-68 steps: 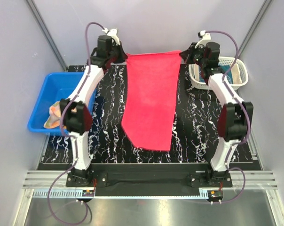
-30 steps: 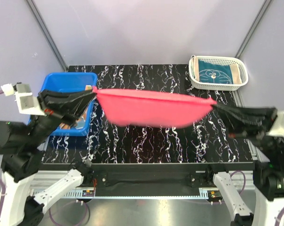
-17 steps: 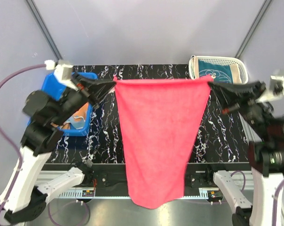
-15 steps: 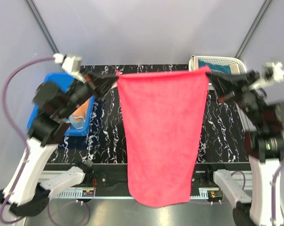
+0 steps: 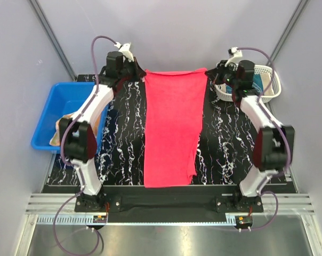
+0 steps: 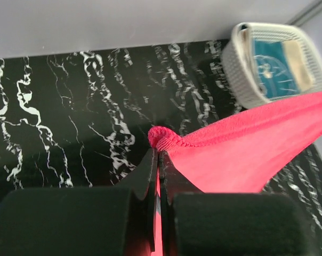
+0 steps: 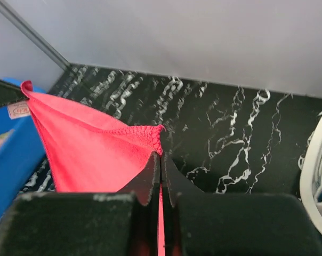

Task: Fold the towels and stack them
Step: Flatten out the crumpled towel, then fold the towel

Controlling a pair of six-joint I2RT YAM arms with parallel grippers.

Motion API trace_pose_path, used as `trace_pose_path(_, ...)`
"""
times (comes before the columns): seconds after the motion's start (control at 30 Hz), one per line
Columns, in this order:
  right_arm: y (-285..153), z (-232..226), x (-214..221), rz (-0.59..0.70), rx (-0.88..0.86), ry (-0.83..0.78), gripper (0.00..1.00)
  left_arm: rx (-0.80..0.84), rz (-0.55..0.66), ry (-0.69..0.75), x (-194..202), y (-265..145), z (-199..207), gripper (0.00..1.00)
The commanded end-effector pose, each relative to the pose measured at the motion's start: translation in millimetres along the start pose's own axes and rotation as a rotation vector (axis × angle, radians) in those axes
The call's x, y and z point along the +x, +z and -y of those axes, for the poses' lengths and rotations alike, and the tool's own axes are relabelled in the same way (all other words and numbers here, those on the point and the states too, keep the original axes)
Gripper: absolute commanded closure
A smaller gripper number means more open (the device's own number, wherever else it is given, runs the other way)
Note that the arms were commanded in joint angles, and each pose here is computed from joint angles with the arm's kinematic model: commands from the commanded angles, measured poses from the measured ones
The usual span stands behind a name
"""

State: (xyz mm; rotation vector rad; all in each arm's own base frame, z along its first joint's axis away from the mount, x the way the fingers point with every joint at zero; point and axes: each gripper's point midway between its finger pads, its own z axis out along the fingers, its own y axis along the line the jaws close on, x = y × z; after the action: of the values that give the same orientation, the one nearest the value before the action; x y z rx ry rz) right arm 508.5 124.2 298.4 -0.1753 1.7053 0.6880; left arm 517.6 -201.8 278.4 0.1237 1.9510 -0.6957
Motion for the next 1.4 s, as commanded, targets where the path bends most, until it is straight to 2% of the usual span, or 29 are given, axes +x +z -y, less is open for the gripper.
trace_pose_path(0.0, 35, 8, -29, 0.137, -0.099, -0.123, 1.0, 0.065, 0.097, 0.052, -34, 38, -10, 1.0)
trace_pose_path(0.03, 50, 22, -5, 0.093, -0.115, -0.094, 1.0, 0.062, 0.087, 0.047, -31, 48, -17, 1.0)
trace_pose_path(0.13, 65, 36, -4, 0.118, -0.151, -0.086, 1.0, 0.051, 0.054, 0.047, -25, 76, -41, 1.0)
trace_pose_path(0.23, 78, 49, 18, 0.075, -0.174, -0.074, 1.0, 0.018, 0.042, 0.059, -15, 84, -58, 1.0)
trace_pose_path(0.37, 85, 52, 22, 0.05, -0.185, -0.063, 1.0, -0.012, 0.048, 0.081, -7, 82, -66, 1.0)
trace_pose_path(0.5, 79, 46, 13, 0.054, -0.183, -0.062, 1.0, -0.016, 0.067, 0.09, -9, 72, -63, 1.0)
trace_pose_path(0.53, 72, 39, -4, 0.088, -0.171, -0.089, 1.0, -0.011, 0.087, 0.097, -18, 64, -58, 1.0)
trace_pose_path(0.6, 61, 37, -5, 0.101, -0.15, -0.101, 1.0, 0.0, 0.093, 0.099, -19, 57, -53, 1.0)
trace_pose_path(0.67, 46, 26, -27, 0.169, -0.137, -0.148, 1.0, 0.022, 0.118, 0.107, -31, 43, -40, 1.0)
trace_pose_path(0.7, 40, 28, -14, 0.161, -0.124, -0.138, 1.0, 0.024, 0.113, 0.103, -24, 41, -40, 1.0)
trace_pose_path(0.73, 30, 18, -32, 0.227, -0.131, -0.168, 1.0, 0.032, 0.134, 0.106, -32, 29, -30, 1.0)
trace_pose_path(0.8, 24, 21, -23, 0.229, -0.115, -0.154, 1.0, 0.035, 0.179, 0.119, -40, 22, -25, 1.0)
trace_pose_path(0.97, 30, 18, -33, 0.278, -0.144, -0.183, 1.0, 0.041, 0.186, 0.124, -44, 22, -22, 1.0)
trace_pose_path(1.03, 43, 25, -27, 0.261, -0.152, -0.174, 1.0, 0.008, 0.199, 0.13, -47, 26, -30, 1.0)
trace_pose_path(1.07, 48, 23, -43, 0.284, -0.163, -0.193, 1.0, -0.006, 0.204, 0.132, -49, 28, -33, 1.0)
trace_pose_path(1.2, 65, 29, -47, 0.31, -0.193, -0.206, 1.0, -0.03, 0.201, 0.132, -49, 44, -46, 1.0)
trace_pose_path(1.37, 84, 39, -32, 0.251, -0.221, -0.212, 1.0, -0.021, 0.182, 0.141, -48, 55, -48, 1.0)
